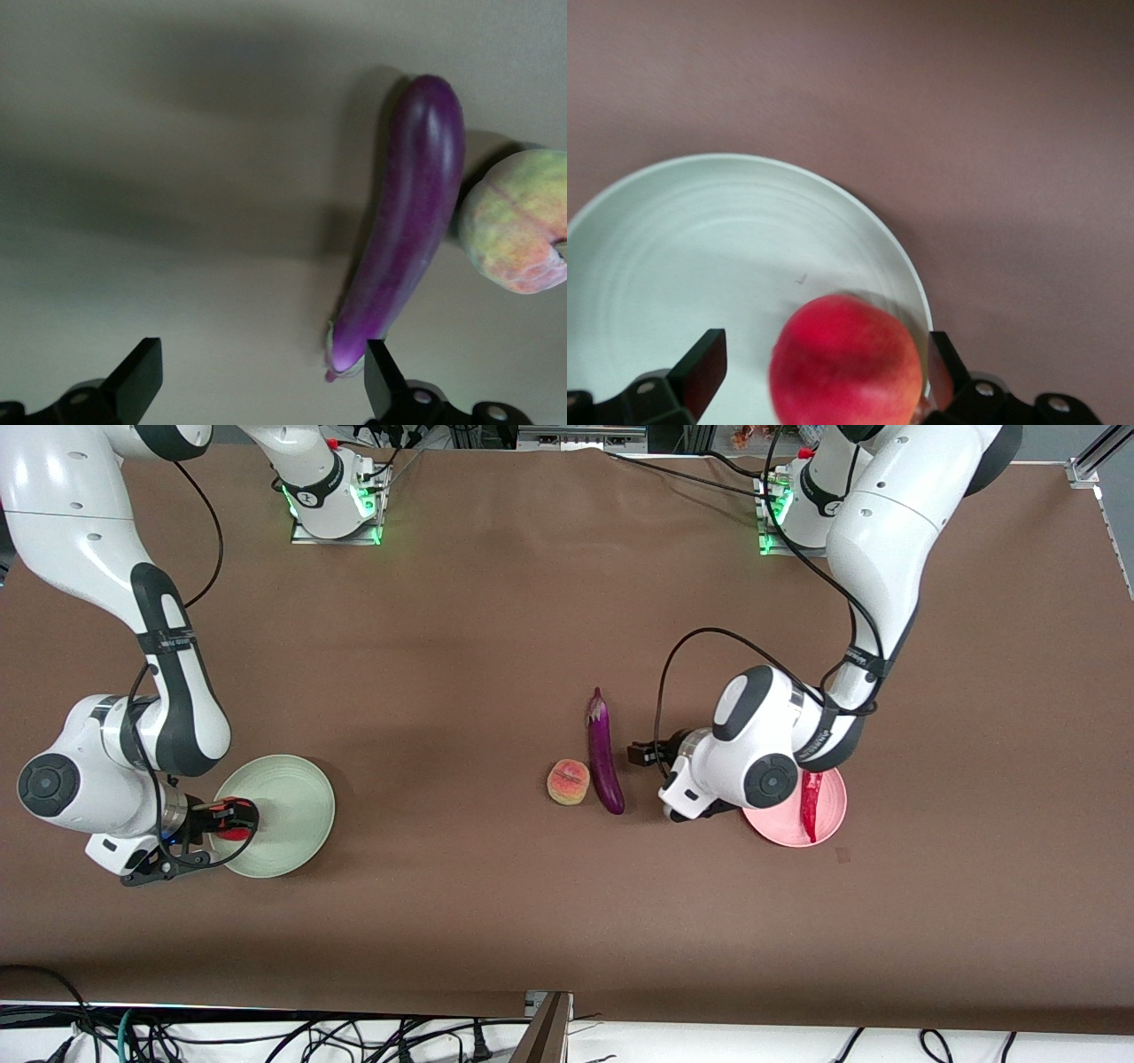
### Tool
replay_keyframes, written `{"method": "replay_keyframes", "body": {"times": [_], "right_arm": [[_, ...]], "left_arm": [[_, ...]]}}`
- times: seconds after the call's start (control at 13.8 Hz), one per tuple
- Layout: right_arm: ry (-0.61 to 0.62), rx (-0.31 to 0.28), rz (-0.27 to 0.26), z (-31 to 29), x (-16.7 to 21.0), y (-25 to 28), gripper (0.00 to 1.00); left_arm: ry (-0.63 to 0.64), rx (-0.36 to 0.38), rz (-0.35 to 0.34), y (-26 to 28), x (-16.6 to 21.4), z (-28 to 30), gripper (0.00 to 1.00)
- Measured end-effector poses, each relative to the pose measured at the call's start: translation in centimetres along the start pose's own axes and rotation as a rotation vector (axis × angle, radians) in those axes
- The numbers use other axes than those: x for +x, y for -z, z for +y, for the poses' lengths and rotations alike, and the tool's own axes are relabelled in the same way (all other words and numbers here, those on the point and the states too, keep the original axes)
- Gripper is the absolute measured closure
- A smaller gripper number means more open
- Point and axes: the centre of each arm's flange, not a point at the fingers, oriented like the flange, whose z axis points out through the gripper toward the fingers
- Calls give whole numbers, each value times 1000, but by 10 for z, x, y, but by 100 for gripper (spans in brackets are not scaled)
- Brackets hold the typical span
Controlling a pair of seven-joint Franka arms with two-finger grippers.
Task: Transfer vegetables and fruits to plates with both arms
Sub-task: 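Grasp the eggplant with the left gripper while the right gripper releases the apple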
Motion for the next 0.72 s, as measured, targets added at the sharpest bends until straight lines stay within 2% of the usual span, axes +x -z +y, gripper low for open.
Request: {"method": "replay_keyframes", "body": {"times": [0.14, 0.43, 0.72], "right_arm": [[14, 34, -17, -16, 7, 16, 0], [14, 119, -11, -68, 25, 33, 0], [-87, 128, -33, -164, 42, 32, 0]], "left_arm": [[27, -15, 24, -5, -4, 9, 0], [69, -47, 82, -29, -18, 33, 0], [53, -37, 121, -60, -37, 52, 0]]}}
